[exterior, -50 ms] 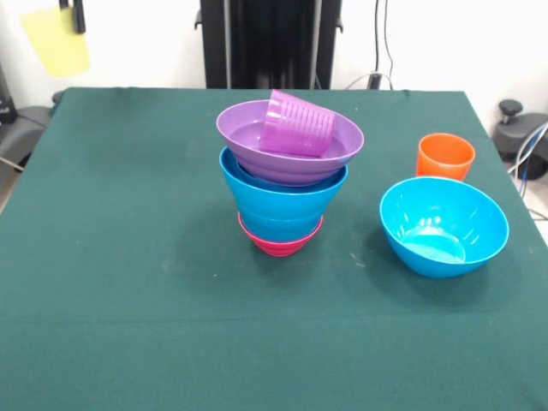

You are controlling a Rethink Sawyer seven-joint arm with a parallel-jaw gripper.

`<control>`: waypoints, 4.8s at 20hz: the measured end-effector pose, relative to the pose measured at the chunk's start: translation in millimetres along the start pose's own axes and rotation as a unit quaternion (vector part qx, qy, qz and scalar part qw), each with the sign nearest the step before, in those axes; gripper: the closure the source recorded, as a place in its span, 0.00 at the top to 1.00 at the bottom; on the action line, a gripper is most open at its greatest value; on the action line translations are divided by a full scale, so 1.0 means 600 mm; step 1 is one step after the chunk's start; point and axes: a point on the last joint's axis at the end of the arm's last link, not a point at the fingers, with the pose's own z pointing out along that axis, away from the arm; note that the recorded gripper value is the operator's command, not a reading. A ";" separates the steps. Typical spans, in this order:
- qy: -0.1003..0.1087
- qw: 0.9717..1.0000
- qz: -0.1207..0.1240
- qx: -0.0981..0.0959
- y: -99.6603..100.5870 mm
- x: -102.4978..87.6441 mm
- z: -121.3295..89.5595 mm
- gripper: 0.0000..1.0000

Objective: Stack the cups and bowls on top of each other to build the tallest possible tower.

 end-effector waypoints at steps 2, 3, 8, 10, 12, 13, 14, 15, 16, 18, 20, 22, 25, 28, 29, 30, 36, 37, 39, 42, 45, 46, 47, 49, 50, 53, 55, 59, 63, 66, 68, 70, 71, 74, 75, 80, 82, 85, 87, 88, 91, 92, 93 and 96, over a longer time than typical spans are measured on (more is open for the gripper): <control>-0.003 1.000 0.003 0.003 0.019 -0.011 -0.022 0.00; -0.003 1.000 0.003 0.003 0.021 -0.012 -0.023 0.00; -0.003 1.000 -0.016 0.006 0.089 -0.023 -0.046 0.00; -0.002 1.000 -0.026 0.004 0.112 -0.023 -0.048 0.00; 0.001 0.999 -0.039 0.002 0.140 -0.021 -0.048 0.00; 0.003 0.998 -0.055 -0.001 0.167 -0.018 -0.046 0.00; 0.004 0.998 -0.062 -0.003 0.179 -0.016 -0.045 0.00; 0.005 0.998 -0.065 -0.004 0.185 -0.016 -0.044 0.00; 0.007 0.997 -0.076 -0.007 0.205 -0.012 -0.042 0.00; 0.010 0.996 -0.087 -0.010 0.226 -0.008 -0.040 0.00; 0.014 0.995 -0.099 -0.013 0.253 -0.001 -0.037 0.00; 0.016 0.994 -0.104 -0.014 0.265 0.003 -0.035 0.00; 0.020 0.994 -0.106 -0.016 0.280 0.008 -0.035 0.00; 0.023 0.994 -0.102 -0.016 0.286 0.010 -0.036 0.00; 0.024 0.995 -0.099 -0.016 0.288 0.011 -0.037 0.00; 0.026 0.995 -0.095 -0.016 0.289 0.012 -0.038 0.00; 0.029 0.999 -0.033 -0.017 0.296 -0.002 -0.066 0.00; 0.029 0.999 -0.023 -0.017 0.298 -0.006 -0.071 0.00; 0.027 0.999 -0.010 -0.016 0.302 -0.012 -0.078 0.00; 0.021 1.000 0.005 -0.017 0.319 -0.026 -0.090 0.00; 0.023 0.999 -0.009 -0.021 0.348 -0.019 -0.090 0.00; 0.024 0.999 -0.014 -0.022 0.358 -0.016 -0.089 0.00; 0.025 0.999 -0.020 -0.023 0.370 -0.012 -0.088 0.00; 0.029 0.998 -0.039 -0.027 0.405 0.001 -0.087 0.00; 0.029 0.998 -0.041 -0.028 0.411 0.003 -0.087 0.00; 0.031 0.997 -0.061 -0.031 0.452 0.017 -0.086 0.00; 0.031 0.996 -0.071 -0.033 0.474 0.024 -0.086 0.00; 0.028 0.996 -0.077 -0.034 0.492 0.025 -0.087 0.00; 0.024 0.997 -0.066 -0.032 0.493 0.007 -0.091 0.00; 0.031 0.998 -0.044 -0.026 0.484 -0.027 -0.103 0.00; 0.034 0.998 -0.039 -0.021 0.480 -0.046 -0.109 0.00; 0.034 0.999 -0.036 -0.020 0.480 -0.058 -0.113 0.00; 0.032 0.999 -0.033 -0.019 0.480 -0.077 -0.117 0.00; 0.028 0.999 -0.029 -0.021 0.482 -0.100 -0.120 0.00; 0.026 0.999 -0.028 -0.023 0.483 -0.108 -0.121 0.00; 0.006 0.999 -0.022 -0.033 0.494 -0.161 -0.119 0.00; -0.004 0.999 -0.025 -0.036 0.501 -0.181 -0.117 0.00; -0.011 0.999 -0.030 -0.038 0.513 -0.195 -0.114 0.00; -0.014 0.999 -0.034 -0.039 0.521 -0.201 -0.109 0.00; -0.015 0.998 -0.037 -0.039 0.523 -0.203 -0.106 0.00; -0.014 0.998 -0.044 -0.037 0.526 -0.205 -0.093 0.00; -0.012 0.998 -0.048 -0.036 0.526 -0.205 -0.081 0.00; -0.010 0.998 -0.050 -0.035 0.526 -0.205 -0.072 0.00; 0.000 0.998 -0.051 -0.036 0.521 -0.201 -0.049 0.00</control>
